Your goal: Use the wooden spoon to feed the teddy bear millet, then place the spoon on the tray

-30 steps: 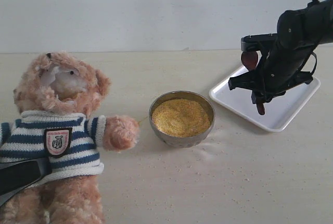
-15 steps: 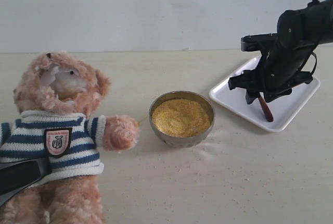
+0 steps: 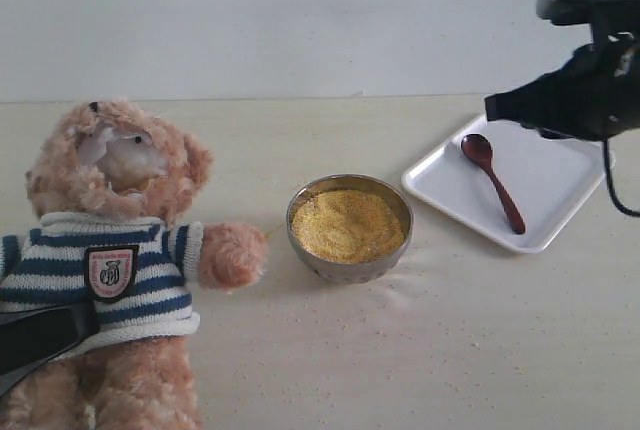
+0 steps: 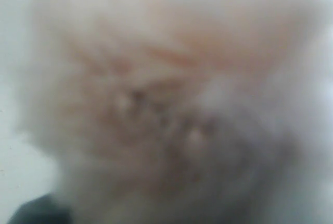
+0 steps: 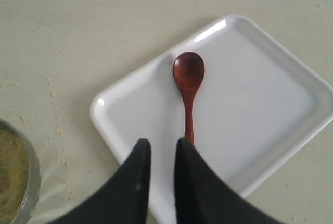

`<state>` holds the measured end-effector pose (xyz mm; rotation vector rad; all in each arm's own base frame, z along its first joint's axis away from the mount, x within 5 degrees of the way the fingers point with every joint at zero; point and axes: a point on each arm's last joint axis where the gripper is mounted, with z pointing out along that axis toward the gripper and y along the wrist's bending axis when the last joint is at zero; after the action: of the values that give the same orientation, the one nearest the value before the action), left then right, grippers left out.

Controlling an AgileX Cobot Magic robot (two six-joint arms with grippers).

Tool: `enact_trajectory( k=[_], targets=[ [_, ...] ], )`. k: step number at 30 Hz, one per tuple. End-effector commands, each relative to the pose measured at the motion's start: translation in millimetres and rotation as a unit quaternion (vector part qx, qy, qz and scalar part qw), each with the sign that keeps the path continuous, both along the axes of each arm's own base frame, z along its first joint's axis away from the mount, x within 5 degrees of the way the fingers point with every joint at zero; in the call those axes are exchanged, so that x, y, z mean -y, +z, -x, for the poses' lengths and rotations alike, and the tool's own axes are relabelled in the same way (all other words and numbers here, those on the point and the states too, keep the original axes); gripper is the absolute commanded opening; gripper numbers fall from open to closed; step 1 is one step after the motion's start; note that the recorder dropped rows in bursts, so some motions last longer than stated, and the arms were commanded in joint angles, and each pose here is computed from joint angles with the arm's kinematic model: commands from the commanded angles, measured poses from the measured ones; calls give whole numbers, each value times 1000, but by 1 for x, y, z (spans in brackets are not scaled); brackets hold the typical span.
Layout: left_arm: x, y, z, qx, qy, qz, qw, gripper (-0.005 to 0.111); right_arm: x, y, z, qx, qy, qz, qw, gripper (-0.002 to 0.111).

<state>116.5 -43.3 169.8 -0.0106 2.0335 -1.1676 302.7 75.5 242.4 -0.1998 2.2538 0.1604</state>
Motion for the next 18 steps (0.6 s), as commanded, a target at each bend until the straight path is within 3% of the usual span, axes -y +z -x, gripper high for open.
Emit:
enact_trajectory(
  k=[1,6,12,18],
  targets=[
    [1,1,1,7,0,10,1000,5,16,14,57,81,-13,-39,996,0],
    [1,1,1,7,0,10,1000,5,30,25,118,141,-39,-104,984,0],
    [1,1,1,7,-1,11,1000,5,44,28,172,173,-36,-113,978,0],
    [1,1,1,7,-1,11,1000,5,51,35,202,186,-34,-117,975,0]
  ],
)
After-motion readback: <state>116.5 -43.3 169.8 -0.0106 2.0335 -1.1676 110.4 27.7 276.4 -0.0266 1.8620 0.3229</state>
